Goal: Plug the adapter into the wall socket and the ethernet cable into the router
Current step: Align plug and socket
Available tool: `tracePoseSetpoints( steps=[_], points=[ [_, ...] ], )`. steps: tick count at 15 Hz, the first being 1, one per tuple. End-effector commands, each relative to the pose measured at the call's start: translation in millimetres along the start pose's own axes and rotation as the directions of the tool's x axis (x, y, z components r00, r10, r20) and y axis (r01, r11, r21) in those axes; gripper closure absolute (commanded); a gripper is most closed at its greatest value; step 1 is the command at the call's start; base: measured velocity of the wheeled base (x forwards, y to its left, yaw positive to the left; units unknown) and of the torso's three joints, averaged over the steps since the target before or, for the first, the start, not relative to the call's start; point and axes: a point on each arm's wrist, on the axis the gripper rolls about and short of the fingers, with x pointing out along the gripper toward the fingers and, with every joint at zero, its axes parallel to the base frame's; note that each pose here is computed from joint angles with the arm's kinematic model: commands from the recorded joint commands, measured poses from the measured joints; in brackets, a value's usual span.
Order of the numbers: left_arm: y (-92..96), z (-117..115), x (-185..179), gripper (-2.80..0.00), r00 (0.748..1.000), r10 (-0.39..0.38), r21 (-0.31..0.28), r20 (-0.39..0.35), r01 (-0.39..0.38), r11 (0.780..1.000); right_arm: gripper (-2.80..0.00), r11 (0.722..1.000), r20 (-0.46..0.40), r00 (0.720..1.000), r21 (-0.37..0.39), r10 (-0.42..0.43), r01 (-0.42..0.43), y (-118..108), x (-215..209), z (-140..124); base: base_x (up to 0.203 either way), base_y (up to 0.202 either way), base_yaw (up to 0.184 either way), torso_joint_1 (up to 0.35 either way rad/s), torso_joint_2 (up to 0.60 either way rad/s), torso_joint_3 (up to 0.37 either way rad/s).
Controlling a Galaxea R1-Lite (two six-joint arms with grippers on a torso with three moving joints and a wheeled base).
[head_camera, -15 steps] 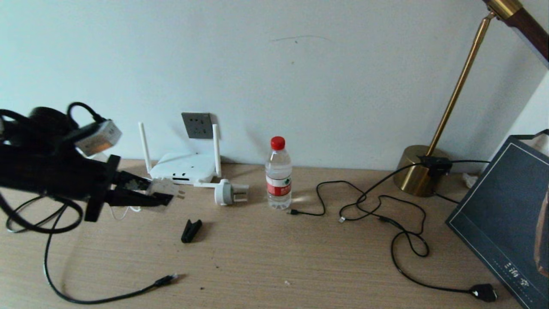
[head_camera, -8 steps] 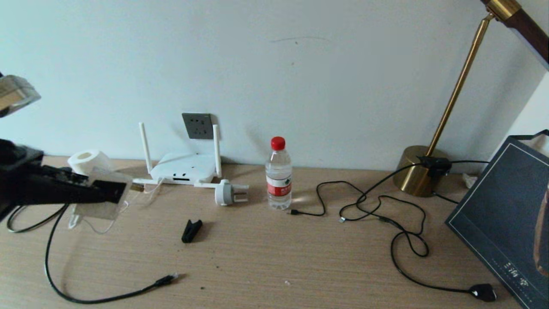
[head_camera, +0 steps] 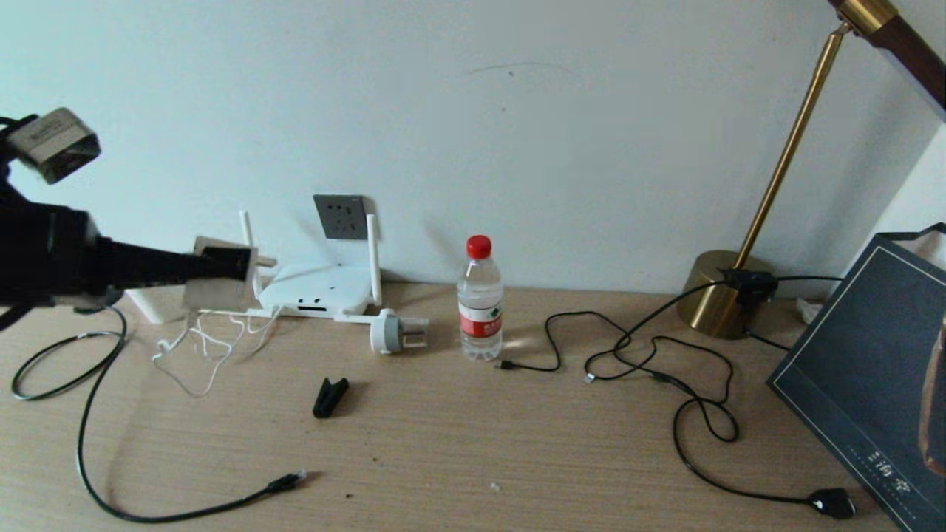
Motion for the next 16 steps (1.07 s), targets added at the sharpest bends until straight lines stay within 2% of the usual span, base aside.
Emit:
tracePoseSetpoints(
  steps=[1, 2, 4, 6, 8, 9, 10, 11, 14, 16],
  points=[
    [21.0, 17.0, 29.5, 0.0, 0.978, 0.091, -0.005, 0.187, -0.091, 0.996, 0.0, 1.0, 0.0, 1.0, 0.0, 0.0, 0.0, 0.0, 0.1, 0.0, 0.0, 0.0, 0.0, 0.0, 0.0, 0.0],
    [32.5, 16.3, 49.9, 0.0, 0.952, 0.172, 0.001, 0.253, -0.178, 0.984, 0.0, 1.0, 0.0, 1.0, 0.0, 0.0, 0.0, 0.0, 0.1, 0.0, 0.0, 0.0, 0.0, 0.0, 0.0, 0.0],
    [61.6, 8.2, 99.9, 0.0, 0.884, 0.308, -0.007, 0.351, -0.327, 0.945, 0.0, 1.0, 0.0, 1.0, 0.0, 0.0, 0.0, 0.0, 0.1, 0.0, 0.0, 0.0, 0.0, 0.0, 0.0, 0.0],
    [95.3, -3.5, 145.9, 0.0, 0.809, 0.404, 0.025, 0.427, -0.457, 0.889, 0.0, 1.0, 0.0, 1.0, 0.0, 0.0, 0.0, 0.0, 0.1, 0.0, 0.0, 0.0, 0.0, 0.0, 0.0, 0.0],
    [122.4, -9.6, 180.2, 0.0, 0.699, 0.413, 0.124, 0.583, -0.58, 0.805, 0.0, 1.0, 0.0, 1.0, 0.0, 0.0, 0.0, 0.0, 0.1, 0.0, 0.0, 0.0, 0.0, 0.0, 0.0, 0.0],
    [130.7, -11.4, 191.2, 0.0, 0.64, 0.396, 0.166, 0.659, -0.637, 0.753, 0.0, 1.0, 0.0, 1.0, 0.0, 0.0, 0.0, 0.0, 0.1, 0.0, 0.0, 0.0, 0.0, 0.0, 0.0, 0.0],
    [136.0, -13.0, 198.1, 0.0, 0.595, 0.382, 0.193, 0.707, -0.682, 0.705, 0.0, 1.0, 0.0, 1.0, 0.0, 0.0, 0.0, 0.0, 0.1, 0.0, 0.0, 0.0, 0.0, 0.0, 0.0, 0.0],
    [138.2, -13.1, 201.9, 0.0, 0.563, 0.367, 0.204, 0.741, -0.709, 0.676, 0.0, 1.0, 0.0, 1.0, 0.0, 0.0, 0.0, 0.0, 0.1, 0.0, 0.0, 0.0, 0.0, 0.0, 0.0, 0.0],
    [140.3, -9.3, 205.5, 0.0, 0.512, 0.319, 0.207, 0.797, -0.729, 0.653, 0.0, 1.0, 0.0, 1.0, 0.0, 0.0, 0.0, 0.0, 0.1, 0.0, 0.0, 0.0, 0.0, 0.0, 0.0, 0.0],
    [139.9, -9.6, 206.1, 0.0, 0.512, 0.311, 0.21, 0.801, -0.726, 0.654, 0.0, 1.0, 0.0, 1.0, 0.0, 0.0, 0.0, 0.0, 0.1, 0.0, 0.0, 0.0, 0.0, 0.0, 0.0, 0.0]
  ],
)
